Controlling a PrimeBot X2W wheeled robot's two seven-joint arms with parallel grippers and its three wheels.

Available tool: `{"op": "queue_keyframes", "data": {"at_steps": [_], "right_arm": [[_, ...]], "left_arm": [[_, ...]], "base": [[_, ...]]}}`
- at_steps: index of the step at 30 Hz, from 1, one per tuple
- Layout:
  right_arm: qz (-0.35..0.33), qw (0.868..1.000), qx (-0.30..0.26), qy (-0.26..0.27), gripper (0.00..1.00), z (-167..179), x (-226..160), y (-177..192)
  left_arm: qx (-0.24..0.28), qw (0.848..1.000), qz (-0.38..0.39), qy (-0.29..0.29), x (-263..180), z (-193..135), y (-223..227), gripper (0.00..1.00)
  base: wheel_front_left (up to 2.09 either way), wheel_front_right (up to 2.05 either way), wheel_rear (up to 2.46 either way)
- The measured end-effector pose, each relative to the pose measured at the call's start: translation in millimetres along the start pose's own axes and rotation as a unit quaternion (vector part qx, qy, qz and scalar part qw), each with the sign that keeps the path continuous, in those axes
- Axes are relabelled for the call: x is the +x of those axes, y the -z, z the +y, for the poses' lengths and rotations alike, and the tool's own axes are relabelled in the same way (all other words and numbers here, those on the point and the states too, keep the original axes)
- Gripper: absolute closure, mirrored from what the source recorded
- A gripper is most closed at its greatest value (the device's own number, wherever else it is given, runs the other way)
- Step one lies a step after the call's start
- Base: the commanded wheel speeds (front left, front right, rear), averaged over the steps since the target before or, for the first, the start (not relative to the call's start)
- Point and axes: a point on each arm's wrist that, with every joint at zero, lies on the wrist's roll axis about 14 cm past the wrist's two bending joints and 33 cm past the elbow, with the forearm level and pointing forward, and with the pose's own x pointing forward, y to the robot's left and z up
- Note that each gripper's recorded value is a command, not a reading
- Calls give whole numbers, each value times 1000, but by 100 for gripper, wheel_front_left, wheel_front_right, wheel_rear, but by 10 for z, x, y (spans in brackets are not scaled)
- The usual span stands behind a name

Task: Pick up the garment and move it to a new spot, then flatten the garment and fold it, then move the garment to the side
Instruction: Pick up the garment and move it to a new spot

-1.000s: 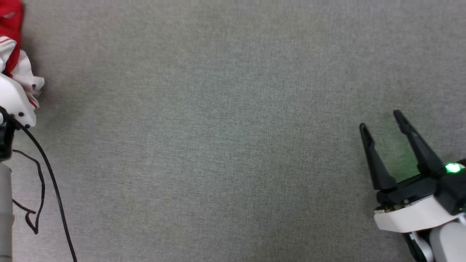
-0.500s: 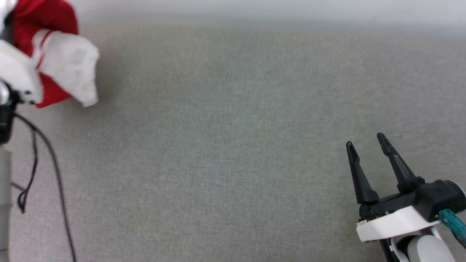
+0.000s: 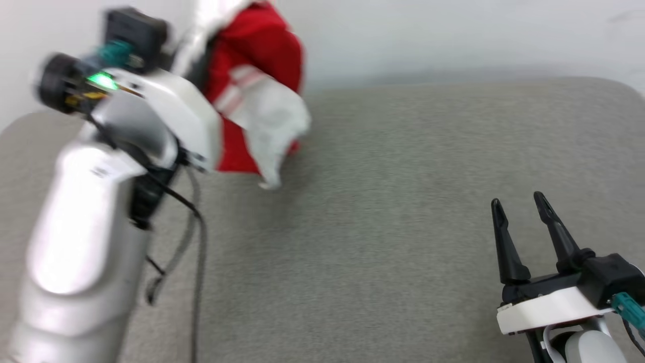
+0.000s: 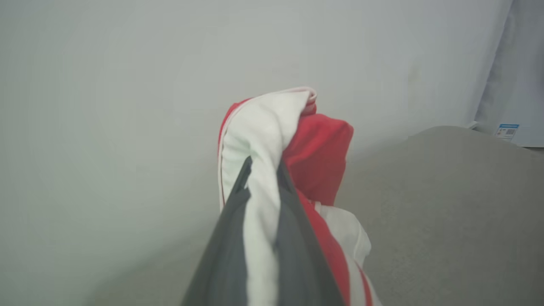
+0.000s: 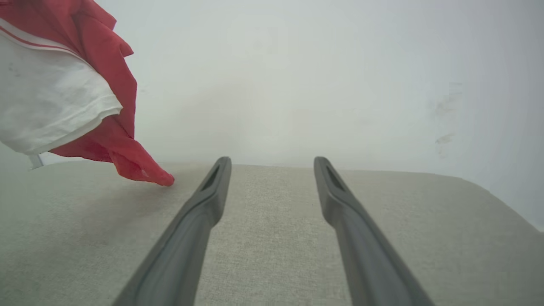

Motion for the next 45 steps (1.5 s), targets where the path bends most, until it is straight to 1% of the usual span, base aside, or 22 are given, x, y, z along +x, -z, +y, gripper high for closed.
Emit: {"op": "queue_keyframes", "data": {"at_steps": [3, 7, 10, 12, 14, 15, 18, 22, 24, 27, 30, 31, 32, 33, 36, 38, 43, 45], "right_arm": [[-3, 999, -8, 31, 0, -197, -104, -51], [-1, 997, -17, 70, 0, -441, -239, -79], [2, 996, -20, 87, 0, -542, -302, -75], [5, 995, -22, 96, 0, -595, -322, -63], [12, 995, -22, 101, 0, -623, -339, -19], [16, 994, -22, 102, 0, -627, -342, 5], [26, 995, -21, 99, 0, -605, -330, 71], [33, 996, -16, 86, 0, -531, -273, 139], [37, 996, -14, 78, 0, -486, -234, 180], [43, 997, -12, 63, 0, -414, -164, 237], [49, 998, -10, 47, 0, -331, -105, 298], [51, 998, -9, 43, 0, -309, -91, 315], [53, 998, -8, 39, 0, -289, -80, 331], [53, 998, -8, 35, 0, -268, -72, 339], [49, 998, -7, 30, 0, -234, -62, 314], [46, 999, -8, 28, 0, -221, -73, 286], [40, 999, -11, 25, 0, -192, -140, 223], [34, 999, -12, 21, 0, -167, -155, 181]], "left_arm": [[-33, 998, -7, 56, 123, -522, 26, 100], [-78, 991, -15, 112, 263, -1125, 134, 100], [-122, 983, -29, 131, 363, -1450, 202, 100], [-146, 979, -42, 136, 419, -1593, 251, 100], [-167, 976, -47, 134, 455, -1661, 378, 100], [-165, 976, -46, 132, 463, -1684, 478, 100], [-141, 981, -32, 127, 449, -1694, 821, 100], [-113, 985, 43, 126, 239, -1633, 1505, 100], [-89, 985, 77, 124, 119, -1564, 1795, 100], [-63, 986, 104, 117, -11, -1454, 2064, 100], [-56, 985, 121, 107, -115, -1379, 2229, 100], [-56, 985, 127, 104, -146, -1359, 2273, 97], [-52, 984, 132, 103, -178, -1351, 2310, 47], [-47, 985, 135, 101, -205, -1336, 2334, 0], [-38, 986, 134, 87, -247, -1245, 2320, 0], [-41, 989, 125, 72, -258, -1156, 2254, 0], [-31, 994, 94, 38, -353, -916, 2015, 0], [-39, 997, 67, 11, -399, -768, 1839, 0]], "base": [[0, 0, 0], [0, 0, 0], [0, 0, 0], [0, 0, 0], [0, 0, 0], [0, 0, 0], [0, 0, 0], [0, 0, 0], [0, 0, 0], [0, 0, 0], [0, 0, 0], [0, 0, 0], [0, 0, 0], [0, 0, 0], [0, 0, 0], [0, 0, 0], [0, 0, 0], [0, 0, 0]]}}
